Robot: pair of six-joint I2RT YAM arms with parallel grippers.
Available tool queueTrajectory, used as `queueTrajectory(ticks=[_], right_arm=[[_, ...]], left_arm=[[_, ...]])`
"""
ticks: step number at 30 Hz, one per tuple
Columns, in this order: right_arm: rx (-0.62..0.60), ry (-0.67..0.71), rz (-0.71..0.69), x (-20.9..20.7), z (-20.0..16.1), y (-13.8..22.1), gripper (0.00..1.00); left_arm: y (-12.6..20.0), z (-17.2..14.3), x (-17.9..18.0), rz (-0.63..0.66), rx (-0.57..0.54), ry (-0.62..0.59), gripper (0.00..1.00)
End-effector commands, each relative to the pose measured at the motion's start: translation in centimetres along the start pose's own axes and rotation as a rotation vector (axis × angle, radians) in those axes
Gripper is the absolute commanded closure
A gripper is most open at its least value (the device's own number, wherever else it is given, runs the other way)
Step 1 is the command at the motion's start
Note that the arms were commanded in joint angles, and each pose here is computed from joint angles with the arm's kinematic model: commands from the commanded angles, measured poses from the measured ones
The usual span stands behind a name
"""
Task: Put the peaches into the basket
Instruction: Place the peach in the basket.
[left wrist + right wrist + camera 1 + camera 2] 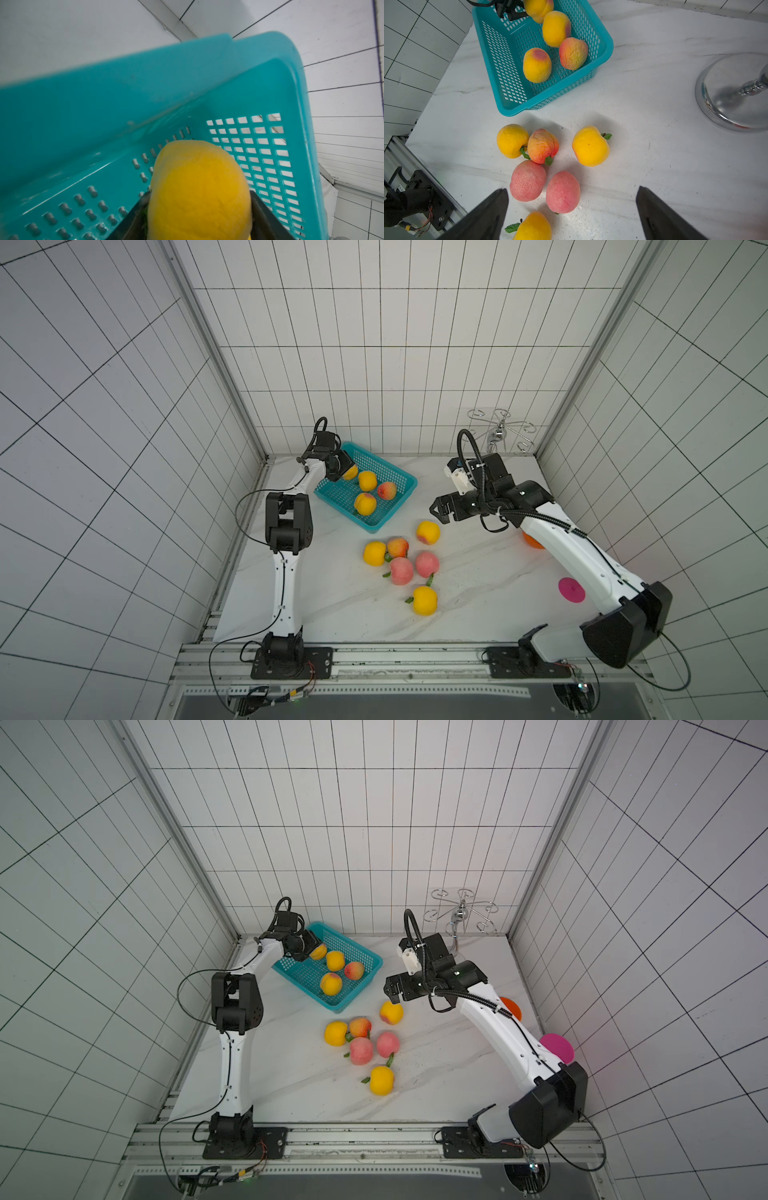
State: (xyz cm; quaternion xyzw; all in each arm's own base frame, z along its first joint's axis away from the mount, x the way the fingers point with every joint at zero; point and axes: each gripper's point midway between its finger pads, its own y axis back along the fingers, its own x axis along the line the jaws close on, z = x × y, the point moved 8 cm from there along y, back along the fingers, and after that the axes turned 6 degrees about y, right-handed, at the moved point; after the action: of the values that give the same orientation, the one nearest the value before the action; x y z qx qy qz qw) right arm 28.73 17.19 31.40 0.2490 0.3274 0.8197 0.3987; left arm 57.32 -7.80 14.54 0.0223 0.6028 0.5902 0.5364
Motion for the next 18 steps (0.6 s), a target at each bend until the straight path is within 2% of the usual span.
queueTrajectory(ticks=[1, 13, 18], right_arm=[[-0.020, 0.020, 0.000, -0.1, 0.2, 0.7, 0.00], [-0.008, 0.017, -0.030, -0.7, 0.2, 0.4, 0.01], [0.055, 0.026, -0.086, -1.4, -0.2, -0.1, 0.01]], left_arm=[[-0.8, -0.3, -0.2, -0.005, 0.003, 0.003, 0.34], [0.6, -0.4, -1.4, -0.032, 0.003, -0.050, 0.13], [2.6, -0.7, -2.6, -0.053, -0.002, -0.081, 0.12]])
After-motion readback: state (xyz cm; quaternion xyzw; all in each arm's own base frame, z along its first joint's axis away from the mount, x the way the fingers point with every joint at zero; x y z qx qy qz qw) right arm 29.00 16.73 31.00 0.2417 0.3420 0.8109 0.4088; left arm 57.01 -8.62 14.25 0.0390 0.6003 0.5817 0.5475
